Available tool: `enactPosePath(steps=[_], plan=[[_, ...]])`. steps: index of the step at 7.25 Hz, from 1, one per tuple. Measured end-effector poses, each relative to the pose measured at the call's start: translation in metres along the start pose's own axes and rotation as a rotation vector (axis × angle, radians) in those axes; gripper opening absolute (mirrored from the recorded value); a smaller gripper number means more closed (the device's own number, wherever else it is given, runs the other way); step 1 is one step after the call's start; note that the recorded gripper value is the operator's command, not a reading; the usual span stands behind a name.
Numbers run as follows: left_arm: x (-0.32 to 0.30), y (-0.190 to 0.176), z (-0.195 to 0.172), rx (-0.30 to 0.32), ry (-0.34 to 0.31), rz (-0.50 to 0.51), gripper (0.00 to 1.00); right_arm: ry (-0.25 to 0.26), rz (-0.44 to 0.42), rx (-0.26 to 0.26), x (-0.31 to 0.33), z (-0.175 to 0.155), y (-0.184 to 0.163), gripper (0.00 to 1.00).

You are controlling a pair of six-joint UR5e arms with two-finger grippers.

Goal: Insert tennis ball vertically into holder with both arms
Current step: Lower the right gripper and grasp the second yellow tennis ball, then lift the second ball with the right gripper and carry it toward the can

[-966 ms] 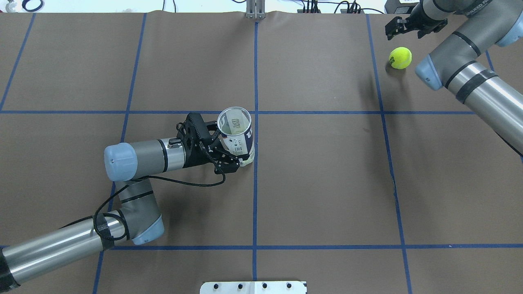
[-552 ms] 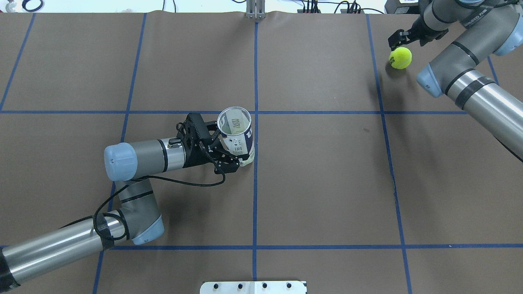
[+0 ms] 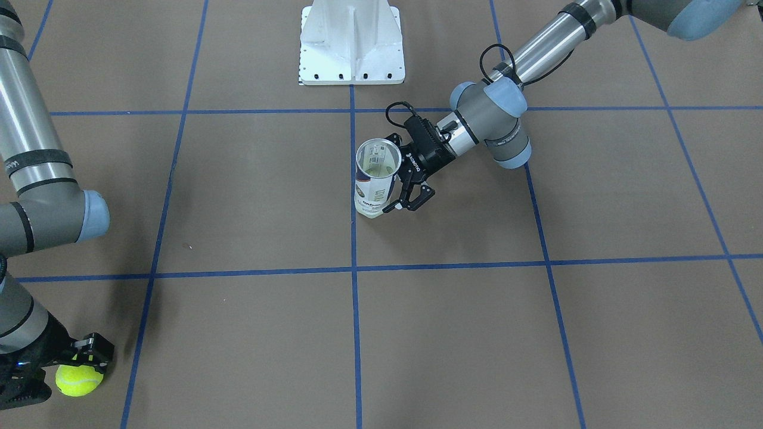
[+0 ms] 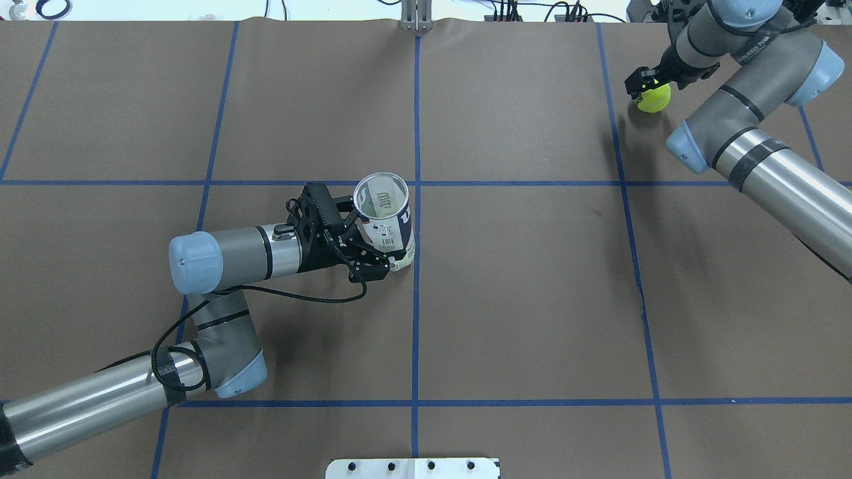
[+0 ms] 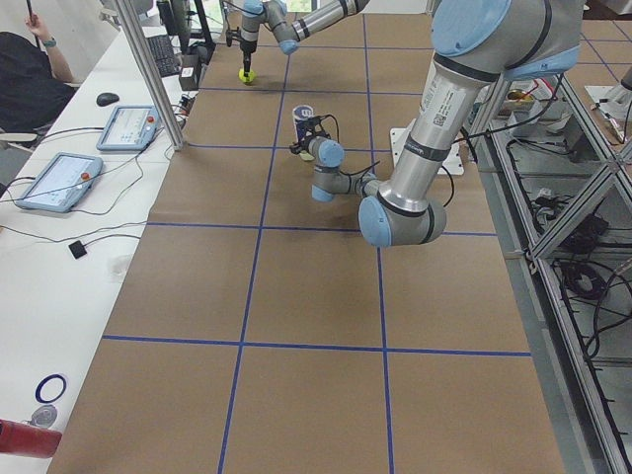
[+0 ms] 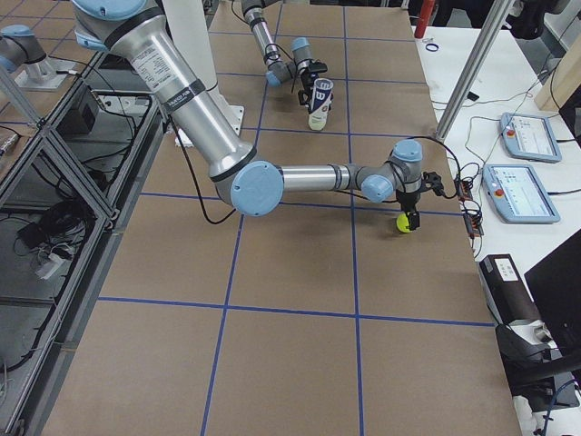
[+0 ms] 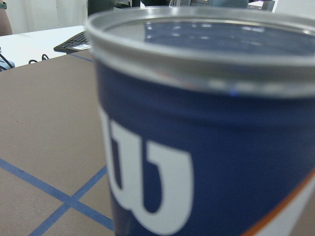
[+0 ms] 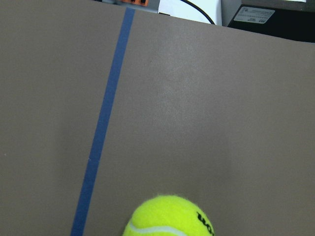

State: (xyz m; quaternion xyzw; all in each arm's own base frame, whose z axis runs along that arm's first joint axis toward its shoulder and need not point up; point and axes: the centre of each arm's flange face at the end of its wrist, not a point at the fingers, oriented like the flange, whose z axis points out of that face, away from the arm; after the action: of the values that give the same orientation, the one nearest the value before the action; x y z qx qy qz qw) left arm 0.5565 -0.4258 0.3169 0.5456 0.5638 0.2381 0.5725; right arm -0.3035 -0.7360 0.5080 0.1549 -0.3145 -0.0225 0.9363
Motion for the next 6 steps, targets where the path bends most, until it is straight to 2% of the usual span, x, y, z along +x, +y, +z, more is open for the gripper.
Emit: enactPosePath(steps=[1, 2, 4, 5, 6], plan=[[-0.001, 0.0, 0.0, 0.0, -0.001, 0.0, 0.99, 0.005, -0.003, -0.004, -0.002, 0.004, 0.003, 0.32], [-0.001, 0.0, -0.001, 0.0, -0.002, 0.0, 0.99, 0.008, -0.004, -0.007, -0.003, 0.006, 0.004, 0.0], [-0.002, 0.0, -0.001, -0.001, -0.003, 0.0, 0.99, 0.008, -0.008, -0.007, -0.002, 0.006, 0.004, 0.0], [-0.003, 0.001, -0.002, -0.001, -0.004, 0.001, 0.99, 0.001, -0.028, 0.007, -0.005, -0.004, -0.007, 0.0], [-0.002, 0.001, -0.002, -0.001, -0.003, 0.001, 0.99, -0.018, -0.053, 0.033, -0.01, -0.029, -0.028, 0.0]])
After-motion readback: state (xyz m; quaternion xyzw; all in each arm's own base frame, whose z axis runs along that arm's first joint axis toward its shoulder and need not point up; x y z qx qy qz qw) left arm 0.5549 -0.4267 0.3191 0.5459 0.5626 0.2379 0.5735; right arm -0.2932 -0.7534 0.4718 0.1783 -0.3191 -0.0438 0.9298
